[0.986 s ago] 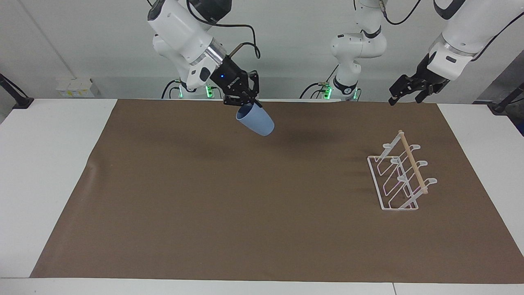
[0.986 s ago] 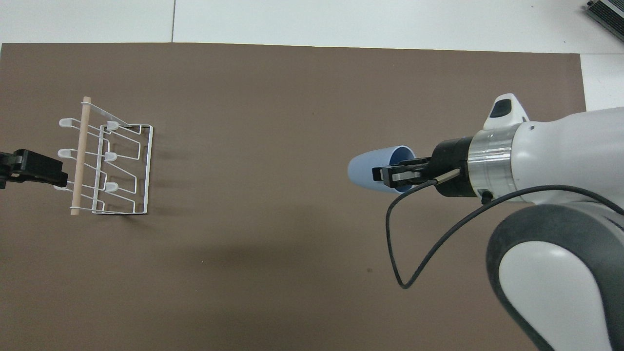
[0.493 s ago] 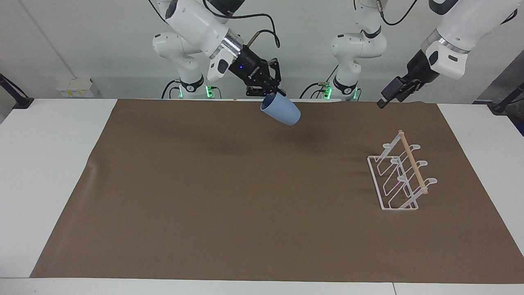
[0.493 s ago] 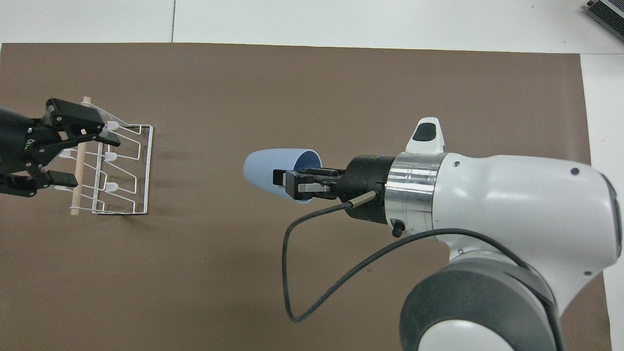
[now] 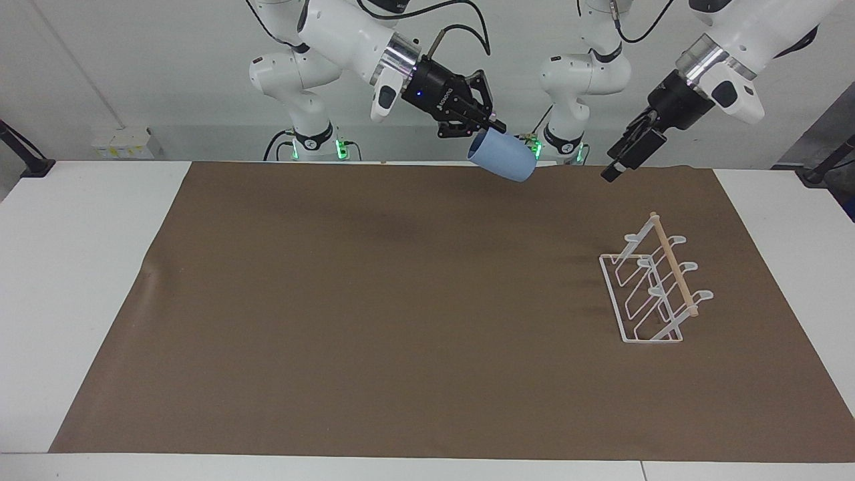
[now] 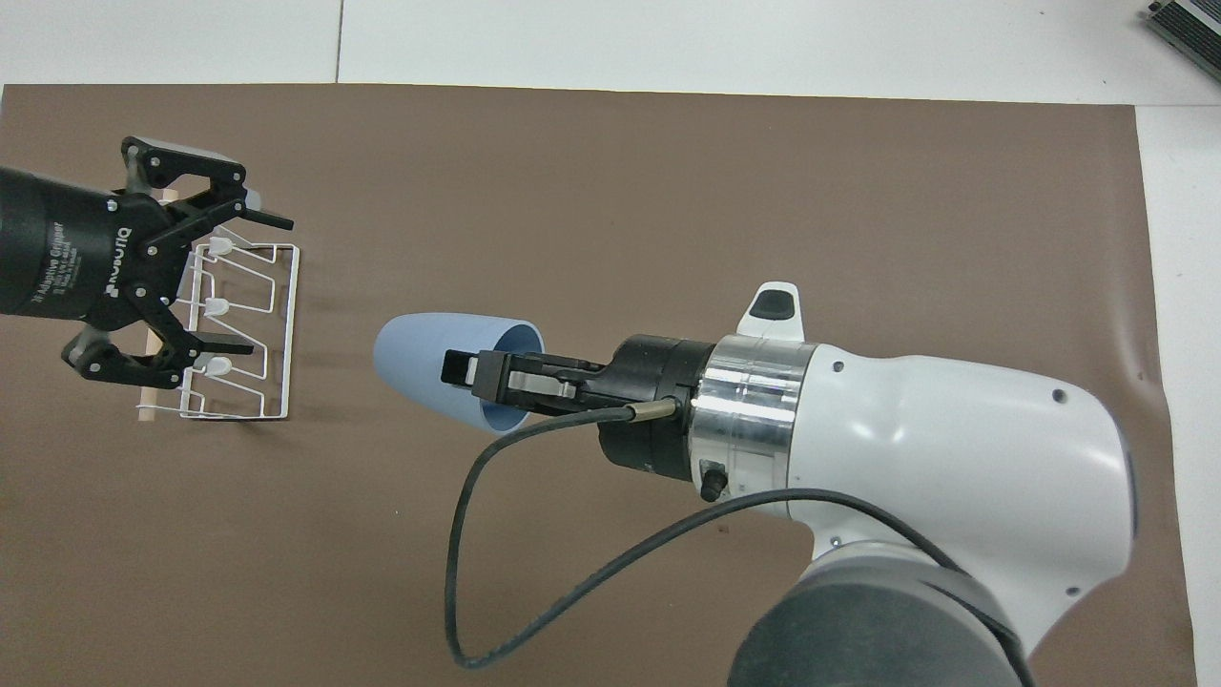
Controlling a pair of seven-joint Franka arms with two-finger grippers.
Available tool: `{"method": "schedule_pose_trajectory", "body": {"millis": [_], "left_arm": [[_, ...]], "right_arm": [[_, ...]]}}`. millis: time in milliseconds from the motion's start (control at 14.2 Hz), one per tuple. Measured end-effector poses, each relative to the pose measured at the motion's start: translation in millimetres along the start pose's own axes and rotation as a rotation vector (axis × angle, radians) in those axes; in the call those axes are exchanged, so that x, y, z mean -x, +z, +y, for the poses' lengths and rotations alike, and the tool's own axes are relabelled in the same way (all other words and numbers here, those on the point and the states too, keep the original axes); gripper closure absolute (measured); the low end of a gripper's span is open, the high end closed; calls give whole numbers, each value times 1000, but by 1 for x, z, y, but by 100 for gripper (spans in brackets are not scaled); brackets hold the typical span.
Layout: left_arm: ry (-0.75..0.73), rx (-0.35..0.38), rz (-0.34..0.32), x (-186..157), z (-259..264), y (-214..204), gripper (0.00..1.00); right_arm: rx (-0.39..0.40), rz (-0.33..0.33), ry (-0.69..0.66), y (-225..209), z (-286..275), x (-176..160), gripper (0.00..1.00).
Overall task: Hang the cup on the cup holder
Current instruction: 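Close the left gripper around the cup body while the right gripper holds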
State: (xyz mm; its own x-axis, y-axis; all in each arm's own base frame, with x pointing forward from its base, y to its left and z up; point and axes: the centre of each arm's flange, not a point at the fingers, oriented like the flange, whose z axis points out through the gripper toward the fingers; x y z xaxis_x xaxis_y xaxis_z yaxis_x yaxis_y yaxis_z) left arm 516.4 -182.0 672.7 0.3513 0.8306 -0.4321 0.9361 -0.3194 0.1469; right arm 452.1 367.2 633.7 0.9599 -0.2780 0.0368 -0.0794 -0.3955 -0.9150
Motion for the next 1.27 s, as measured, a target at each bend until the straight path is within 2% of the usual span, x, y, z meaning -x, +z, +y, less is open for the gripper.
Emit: {"method": "schedule_pose_trajectory", "body": {"millis": [211, 563, 704, 775, 1197, 1268], "left_arm": [[-51, -66, -6, 24, -7, 15, 0], [-117, -88, 3, 38, -12, 29, 0], [-143, -77, 6, 37, -11, 27, 19], [-144, -73, 6, 36, -11, 26, 24], [-146, -63, 10, 35, -11, 26, 24], [-149, -52, 20, 33, -10, 24, 24]], "right_arm": [[-1, 4, 6, 1, 0, 1, 95], [0, 6, 8, 1, 1, -1, 95], [0, 6, 9, 1, 1, -1, 95], [-1, 7, 10, 1, 1, -1, 95], [-1, 7, 12, 3, 1, -3, 95], [-1, 7, 12, 3, 1, -3, 86]]}}
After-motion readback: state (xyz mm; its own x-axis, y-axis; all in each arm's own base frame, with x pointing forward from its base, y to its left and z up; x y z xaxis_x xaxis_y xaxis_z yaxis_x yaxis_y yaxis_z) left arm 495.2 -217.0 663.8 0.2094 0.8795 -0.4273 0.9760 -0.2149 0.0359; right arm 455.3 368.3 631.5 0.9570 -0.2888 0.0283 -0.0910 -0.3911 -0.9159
